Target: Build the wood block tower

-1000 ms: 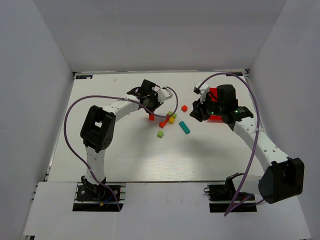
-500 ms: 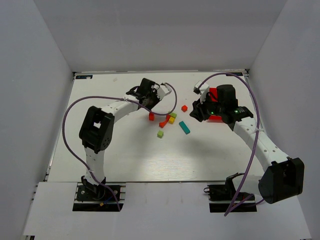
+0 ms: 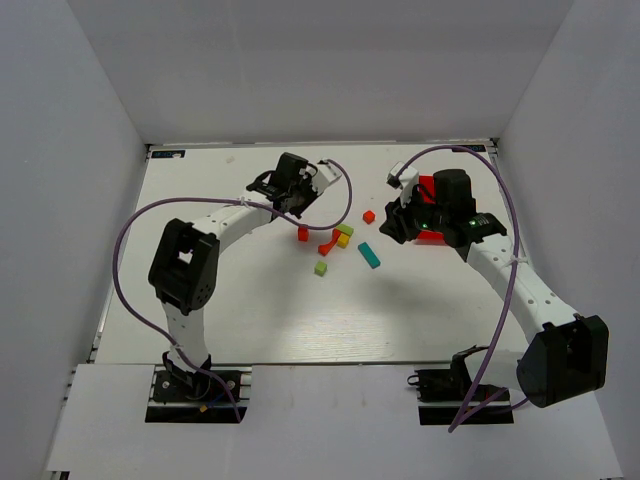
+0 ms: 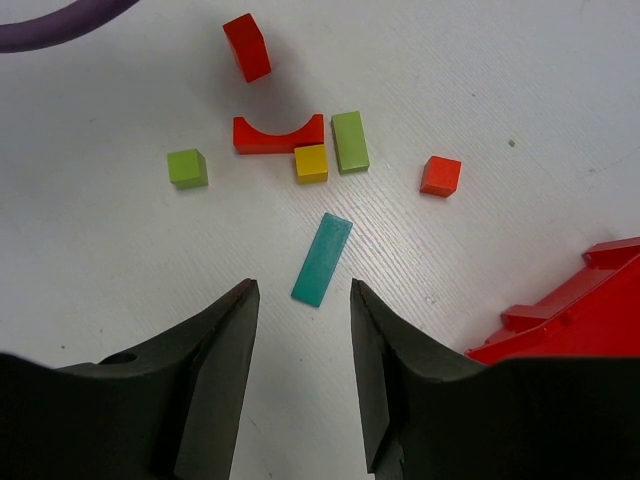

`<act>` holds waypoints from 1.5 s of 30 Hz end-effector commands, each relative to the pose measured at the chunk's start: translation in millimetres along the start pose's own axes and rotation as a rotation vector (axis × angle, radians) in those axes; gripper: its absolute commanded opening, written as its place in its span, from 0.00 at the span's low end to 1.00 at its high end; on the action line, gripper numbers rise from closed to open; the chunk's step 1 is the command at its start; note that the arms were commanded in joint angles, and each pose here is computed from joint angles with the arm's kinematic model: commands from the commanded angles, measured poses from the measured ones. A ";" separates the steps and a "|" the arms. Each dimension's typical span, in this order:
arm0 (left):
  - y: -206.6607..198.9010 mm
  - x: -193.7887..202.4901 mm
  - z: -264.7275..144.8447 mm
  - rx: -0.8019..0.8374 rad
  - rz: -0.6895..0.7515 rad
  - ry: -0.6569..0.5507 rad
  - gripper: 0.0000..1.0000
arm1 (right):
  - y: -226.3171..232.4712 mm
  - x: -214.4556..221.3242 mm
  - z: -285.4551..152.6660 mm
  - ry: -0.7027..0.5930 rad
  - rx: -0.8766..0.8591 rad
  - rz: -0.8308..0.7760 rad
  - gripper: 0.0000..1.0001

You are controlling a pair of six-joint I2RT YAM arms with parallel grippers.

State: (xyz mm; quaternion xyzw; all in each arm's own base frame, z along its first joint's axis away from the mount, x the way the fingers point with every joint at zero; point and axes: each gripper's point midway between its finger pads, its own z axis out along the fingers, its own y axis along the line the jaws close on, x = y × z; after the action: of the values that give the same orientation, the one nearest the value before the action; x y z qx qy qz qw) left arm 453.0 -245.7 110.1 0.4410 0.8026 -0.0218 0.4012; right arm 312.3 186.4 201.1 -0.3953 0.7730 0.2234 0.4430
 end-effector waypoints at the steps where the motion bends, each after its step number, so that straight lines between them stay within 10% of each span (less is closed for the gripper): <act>1: 3.0 -8.5 -5.4 -0.016 -0.005 -0.017 0.10 | -0.4 -2.5 -1.3 -0.015 -0.005 -0.001 0.48; 45: -28.7 21.5 13.8 0.118 0.051 0.115 0.00 | 1.0 -3.4 -1.5 -0.020 -0.011 -0.010 0.48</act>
State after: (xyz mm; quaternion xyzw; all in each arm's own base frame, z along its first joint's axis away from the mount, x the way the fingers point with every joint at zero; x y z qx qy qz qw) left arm 430.9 -244.0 57.7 0.4786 0.8215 -0.0305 0.3086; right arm 312.6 185.7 201.2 -0.3946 0.7731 0.2242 0.4431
